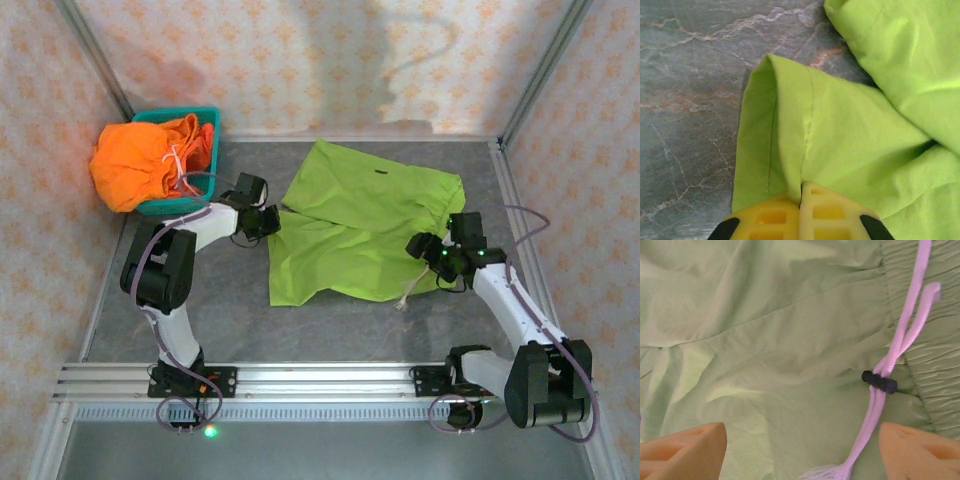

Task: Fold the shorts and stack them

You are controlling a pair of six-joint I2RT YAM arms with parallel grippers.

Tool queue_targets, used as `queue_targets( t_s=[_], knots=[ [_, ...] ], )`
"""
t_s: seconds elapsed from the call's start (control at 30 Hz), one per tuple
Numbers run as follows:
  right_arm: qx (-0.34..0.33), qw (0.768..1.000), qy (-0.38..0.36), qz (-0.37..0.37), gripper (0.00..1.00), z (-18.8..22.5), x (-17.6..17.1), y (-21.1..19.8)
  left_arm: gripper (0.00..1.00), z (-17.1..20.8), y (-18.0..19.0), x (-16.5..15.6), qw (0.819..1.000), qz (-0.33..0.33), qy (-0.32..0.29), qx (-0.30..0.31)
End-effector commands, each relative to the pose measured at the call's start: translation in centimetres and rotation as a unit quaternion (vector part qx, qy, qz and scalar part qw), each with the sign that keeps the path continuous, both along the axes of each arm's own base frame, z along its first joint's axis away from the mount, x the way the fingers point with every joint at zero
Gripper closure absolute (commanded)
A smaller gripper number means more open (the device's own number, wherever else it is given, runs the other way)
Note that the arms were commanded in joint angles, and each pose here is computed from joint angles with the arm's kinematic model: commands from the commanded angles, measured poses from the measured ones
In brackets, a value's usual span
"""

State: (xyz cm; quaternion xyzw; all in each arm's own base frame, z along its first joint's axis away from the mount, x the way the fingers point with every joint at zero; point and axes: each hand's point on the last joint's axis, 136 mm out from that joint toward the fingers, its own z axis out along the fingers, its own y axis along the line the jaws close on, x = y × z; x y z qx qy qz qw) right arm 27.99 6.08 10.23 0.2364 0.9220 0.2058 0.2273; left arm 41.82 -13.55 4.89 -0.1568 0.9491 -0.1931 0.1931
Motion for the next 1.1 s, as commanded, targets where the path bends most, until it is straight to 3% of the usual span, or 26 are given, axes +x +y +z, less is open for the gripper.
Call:
queue_targets(
  t_s=[0.0,0.27,0.33,0.37,0.43,0.5,0.53,0.73,0.9,1.07],
  knots=[
    [-0.036,0.999,0.016,-0.017,0.21,-1.3,-0.6,-1.3,1.00,4.1,1.0,2.2,0.999,0.003,-0.045,0.023],
    [-0.060,0.995,0.062,-0.044,0.22,-4.3,-2.3,-2.5,0.99,8.0,2.5,6.7,0.997,0.007,-0.063,0.037],
    [-0.062,0.994,0.072,-0.047,0.22,-5.0,-2.6,-2.6,0.95,6.9,2.9,7.5,0.998,0.006,-0.046,0.041],
    [-0.062,0.994,0.076,-0.048,0.22,-5.2,-2.7,-2.6,0.91,6.6,2.9,7.8,0.998,0.004,-0.040,0.042],
    [-0.057,0.994,0.076,-0.049,0.23,-5.2,-2.7,-2.6,0.71,6.1,2.9,8.2,0.999,-0.003,-0.030,0.033],
    [-0.041,0.996,0.064,-0.048,0.23,-4.6,-2.4,-2.1,0.42,6.8,2.6,7.9,0.999,-0.009,-0.039,0.017],
    [-0.034,0.997,0.055,-0.047,0.23,-4.1,-2.2,-1.9,0.37,7.3,2.5,7.5,0.999,-0.010,-0.047,0.012],
    [0.000,0.998,0.021,-0.055,0.23,-1.0,-2.2,-1.2,0.26,11.0,3.7,-0.2,0.997,-0.002,-0.081,0.005],
    [0.034,0.996,0.021,-0.074,0.23,-0.9,-2.8,-0.6,0.26,8.4,4.9,-7.7,0.998,0.031,-0.053,-0.009],
    [0.043,0.996,0.023,-0.079,0.25,-1.0,-2.9,-0.5,0.33,4.8,6.5,-11.8,0.997,0.070,-0.021,0.006]
  ],
)
